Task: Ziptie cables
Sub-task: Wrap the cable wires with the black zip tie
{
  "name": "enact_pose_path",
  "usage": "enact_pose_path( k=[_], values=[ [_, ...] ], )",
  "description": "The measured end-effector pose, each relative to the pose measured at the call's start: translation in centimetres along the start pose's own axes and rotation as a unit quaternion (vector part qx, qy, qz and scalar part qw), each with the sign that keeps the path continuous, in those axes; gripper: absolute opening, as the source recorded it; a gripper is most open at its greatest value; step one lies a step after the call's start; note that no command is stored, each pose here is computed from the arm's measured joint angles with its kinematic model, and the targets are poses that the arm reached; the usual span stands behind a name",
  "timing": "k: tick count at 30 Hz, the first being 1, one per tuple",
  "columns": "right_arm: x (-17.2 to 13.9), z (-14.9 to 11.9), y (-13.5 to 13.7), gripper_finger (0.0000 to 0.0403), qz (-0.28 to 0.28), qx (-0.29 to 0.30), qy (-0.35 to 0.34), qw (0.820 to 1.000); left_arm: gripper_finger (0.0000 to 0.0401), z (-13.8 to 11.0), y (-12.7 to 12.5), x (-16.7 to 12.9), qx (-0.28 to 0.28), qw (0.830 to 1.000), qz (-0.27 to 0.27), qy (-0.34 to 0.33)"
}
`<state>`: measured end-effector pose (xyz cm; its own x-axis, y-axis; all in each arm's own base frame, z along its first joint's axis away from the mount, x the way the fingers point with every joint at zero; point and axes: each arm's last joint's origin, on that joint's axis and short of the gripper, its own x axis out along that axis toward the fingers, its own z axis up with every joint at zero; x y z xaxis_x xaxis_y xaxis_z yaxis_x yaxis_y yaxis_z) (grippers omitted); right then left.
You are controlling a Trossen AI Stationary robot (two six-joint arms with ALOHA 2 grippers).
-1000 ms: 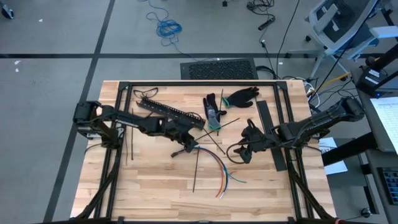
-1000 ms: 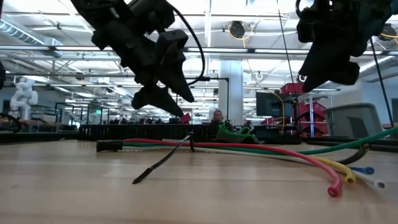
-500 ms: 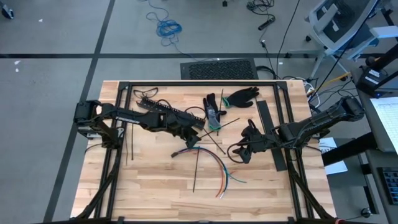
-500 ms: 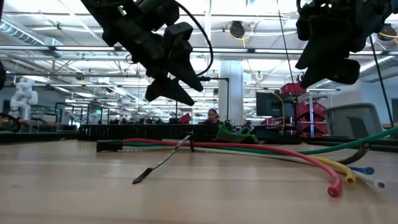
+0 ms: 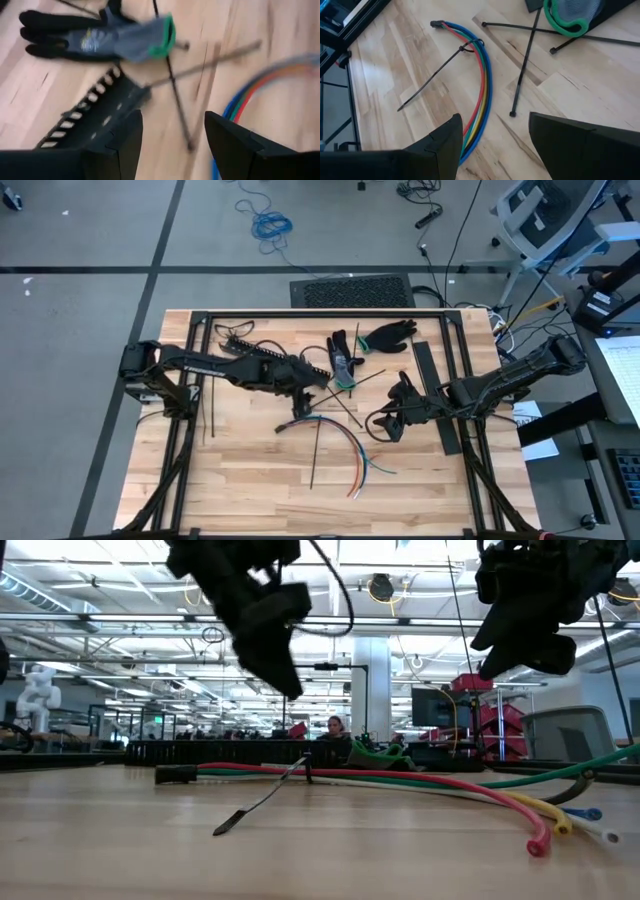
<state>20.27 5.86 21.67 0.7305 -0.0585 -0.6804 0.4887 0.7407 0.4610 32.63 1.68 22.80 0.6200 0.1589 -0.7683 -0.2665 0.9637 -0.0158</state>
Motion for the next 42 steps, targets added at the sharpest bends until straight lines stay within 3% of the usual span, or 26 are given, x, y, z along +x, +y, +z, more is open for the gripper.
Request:
enact_pose_path(
  k=[4, 6, 13, 18, 25, 34, 37, 42],
  values=[
    [0.0, 0.0, 0.0, 0.0215, 0.000, 0.000, 0.000, 1.000, 0.0207, 1.9, 0.9, 0.4, -0.149, 0.988, -0.035, -0.001],
    [0.0, 0.0, 0.0, 0.0215, 0.000, 0.000, 0.000, 1.000, 0.0207, 2.3, 1.3, 1.2, -0.197, 0.979, -0.036, 0.022],
    [0.0, 0.0, 0.0, 0.0215, 0.000, 0.000, -0.001, 1.000, 0.0192, 1.5, 1.0, 4.7, -0.240, 0.962, 0.041, 0.122],
    [0.0, 0.1, 0.2, 0.0215, 0.009, 0.002, -0.007, 1.000, 0.0154, 0.7, -1.1, 6.7, -0.260, 0.951, 0.039, 0.164],
    [0.0, 0.1, 0.2, 0.0215, 0.009, 0.000, -0.007, 1.000, 0.0139, 0.4, -3.2, 6.8, -0.237, 0.957, 0.036, 0.163],
    [0.0, 0.1, 0.2, 0.0215, 0.009, -0.004, -0.007, 1.000, 0.0138, 0.4, -3.8, 6.8, -0.211, 0.964, 0.018, 0.160],
    [0.0, 0.1, 0.2, 0.0215, 0.009, -0.002, -0.007, 1.000, 0.0138, 0.5, -3.9, 6.8, -0.156, 0.975, -0.002, 0.157],
    [0.0, 0.1, 0.2, 0.0215, 0.010, 0.000, -0.005, 1.000, 0.0138, 0.6, -4.0, 6.1, 0.020, 0.980, -0.049, 0.192]
  ],
)
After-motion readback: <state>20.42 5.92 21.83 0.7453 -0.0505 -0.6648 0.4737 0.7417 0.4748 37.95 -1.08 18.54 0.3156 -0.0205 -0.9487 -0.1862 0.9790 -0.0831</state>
